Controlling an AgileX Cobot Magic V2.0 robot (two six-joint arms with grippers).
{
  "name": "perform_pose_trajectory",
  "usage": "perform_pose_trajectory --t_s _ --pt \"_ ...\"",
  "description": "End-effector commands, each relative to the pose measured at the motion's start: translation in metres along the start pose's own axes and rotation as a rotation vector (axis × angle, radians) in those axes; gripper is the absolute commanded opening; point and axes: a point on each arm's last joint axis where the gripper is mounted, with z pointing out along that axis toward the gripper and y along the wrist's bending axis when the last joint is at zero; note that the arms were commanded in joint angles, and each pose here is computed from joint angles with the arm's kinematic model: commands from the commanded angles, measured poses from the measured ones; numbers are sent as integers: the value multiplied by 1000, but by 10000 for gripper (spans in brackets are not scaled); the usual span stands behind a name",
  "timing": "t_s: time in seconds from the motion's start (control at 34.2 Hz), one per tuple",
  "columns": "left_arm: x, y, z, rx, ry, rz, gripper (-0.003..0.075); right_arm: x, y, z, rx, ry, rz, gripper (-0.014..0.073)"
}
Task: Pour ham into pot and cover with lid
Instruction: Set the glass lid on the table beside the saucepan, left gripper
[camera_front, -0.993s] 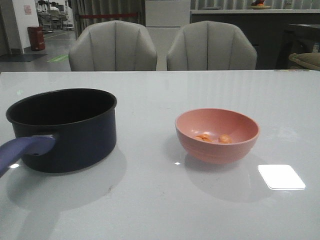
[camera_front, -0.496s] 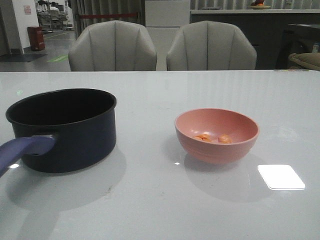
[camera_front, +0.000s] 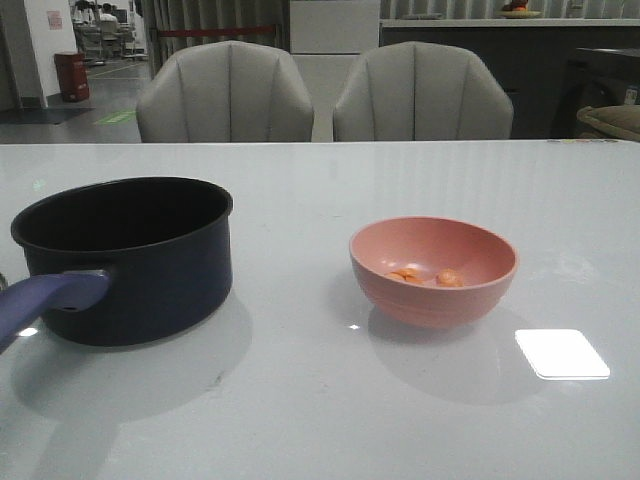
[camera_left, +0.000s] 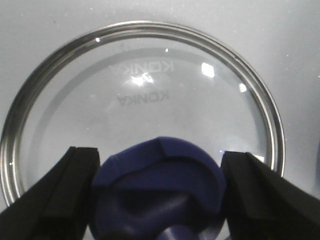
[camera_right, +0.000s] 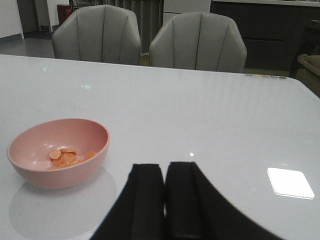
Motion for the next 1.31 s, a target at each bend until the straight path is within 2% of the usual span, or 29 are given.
perform_pose_trajectory --t_s 0.0,0.06,0.23,0.29,0.47,0.58,0.85,1.08,1.28 --pt "-10 0 -18 7 -96 -3 416 -10 0 -2 -2 -110 -15 159" --pt "-10 1 -18 3 -98 2 449 -10 0 -2 -2 -110 -15 159" --pt "-10 1 -18 2 -98 3 629 -10 0 -2 -2 -110 -15 159" --pt "-11 1 -18 2 -103 3 660 -10 0 -2 -2 -110 -15 159" --pt "-13 1 -21 -2 -111 8 658 -10 0 -2 -2 -110 -15 159" --pt "-19 -1 -37 1 -140 11 658 -10 0 -2 -2 -110 -15 159" --pt "-9 -21 -119 42 -409 106 658 -10 0 -2 -2 -110 -15 159" --pt "37 -33 -183 106 -630 165 658 -10 0 -2 -2 -110 -15 159" --pt "90 -23 -207 139 -750 159 658 -10 0 -2 -2 -110 -15 159"
